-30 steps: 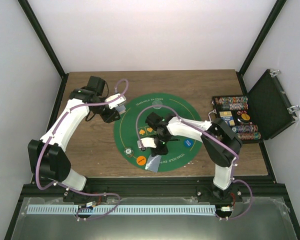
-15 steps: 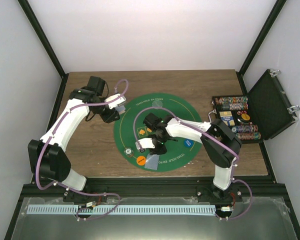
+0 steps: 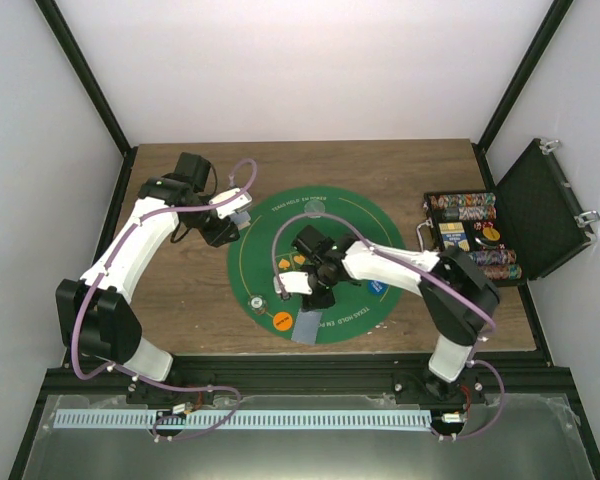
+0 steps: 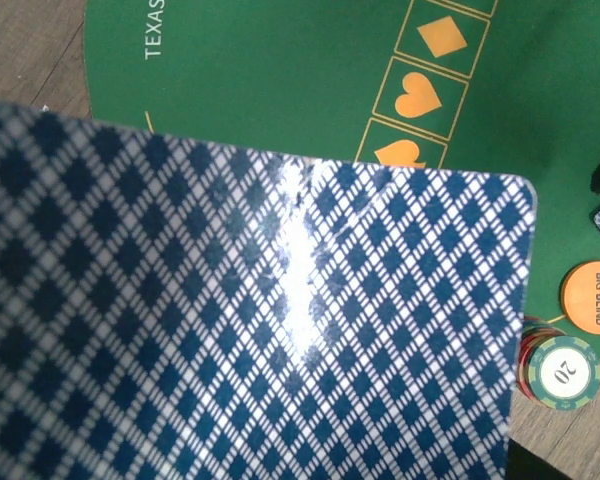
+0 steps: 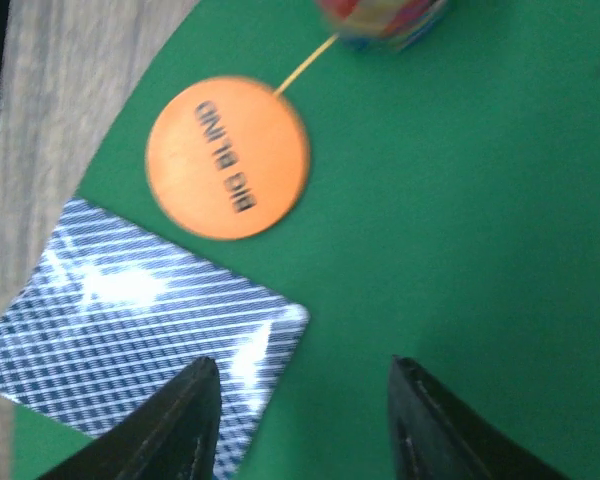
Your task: Distribute texas hold em gaming equipment
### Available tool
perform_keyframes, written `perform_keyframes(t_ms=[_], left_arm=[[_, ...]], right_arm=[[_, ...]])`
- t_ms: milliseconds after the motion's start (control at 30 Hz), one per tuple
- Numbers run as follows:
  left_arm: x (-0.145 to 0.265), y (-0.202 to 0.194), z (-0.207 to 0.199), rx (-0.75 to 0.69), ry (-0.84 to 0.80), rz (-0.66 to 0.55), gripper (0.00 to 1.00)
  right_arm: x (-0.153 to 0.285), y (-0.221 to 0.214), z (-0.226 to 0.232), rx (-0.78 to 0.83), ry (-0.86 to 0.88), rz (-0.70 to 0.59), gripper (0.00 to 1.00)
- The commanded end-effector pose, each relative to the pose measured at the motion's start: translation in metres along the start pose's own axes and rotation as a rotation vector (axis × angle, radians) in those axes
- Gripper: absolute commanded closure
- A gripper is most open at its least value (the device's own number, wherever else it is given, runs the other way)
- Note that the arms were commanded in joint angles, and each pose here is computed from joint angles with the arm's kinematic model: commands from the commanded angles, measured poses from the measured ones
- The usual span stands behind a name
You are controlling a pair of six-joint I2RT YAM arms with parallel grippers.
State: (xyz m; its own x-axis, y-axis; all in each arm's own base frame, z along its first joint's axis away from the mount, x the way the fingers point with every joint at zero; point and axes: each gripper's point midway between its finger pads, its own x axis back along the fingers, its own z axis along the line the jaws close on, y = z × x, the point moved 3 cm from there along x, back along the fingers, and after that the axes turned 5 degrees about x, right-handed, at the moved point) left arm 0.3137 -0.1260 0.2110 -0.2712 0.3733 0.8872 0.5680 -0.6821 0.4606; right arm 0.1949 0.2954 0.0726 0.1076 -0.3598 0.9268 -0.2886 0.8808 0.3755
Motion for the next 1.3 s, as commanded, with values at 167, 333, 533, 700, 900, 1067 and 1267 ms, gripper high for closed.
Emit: perform_keyframes(t_ms=[167, 333, 533, 700, 900, 1067, 1267], left_arm=[[0.002, 0.000, -0.001, -0.006, -0.011, -0.002, 0.51], [0.004, 0.002, -0.003, -0.021, -0.024, -0.005, 0.51], [0.012, 0.007, -0.024, -0.109, -0.088, 0.010, 0.51], [0.019, 0.012, -0.048, -0.176, -0.143, 0.012, 0.51], [0.029, 0.022, -0.062, -0.186, -0.198, -0.027, 0.51], [0.029, 0.026, -0.064, -0.180, -0.212, -0.034, 0.51], [0.026, 0.026, -0.062, -0.171, -0.208, -0.034, 0.51]], right_arm=[[0.129, 0.052, -0.054, -0.084, -0.632, -0.329, 0.28], [0.216, 0.044, -0.074, -0.417, -0.710, -0.705, 0.00], [0.264, 0.033, -0.089, -0.666, -0.267, -1.087, 0.00], [0.264, 0.040, -0.114, -0.734, -0.001, -1.148, 0.00], [0.240, 0.057, -0.123, -0.738, 0.086, -1.125, 0.04], [0.210, 0.072, -0.131, -0.788, 0.184, -1.096, 0.09], [0.194, 0.097, -0.133, -0.765, 0.271, -1.102, 0.12]])
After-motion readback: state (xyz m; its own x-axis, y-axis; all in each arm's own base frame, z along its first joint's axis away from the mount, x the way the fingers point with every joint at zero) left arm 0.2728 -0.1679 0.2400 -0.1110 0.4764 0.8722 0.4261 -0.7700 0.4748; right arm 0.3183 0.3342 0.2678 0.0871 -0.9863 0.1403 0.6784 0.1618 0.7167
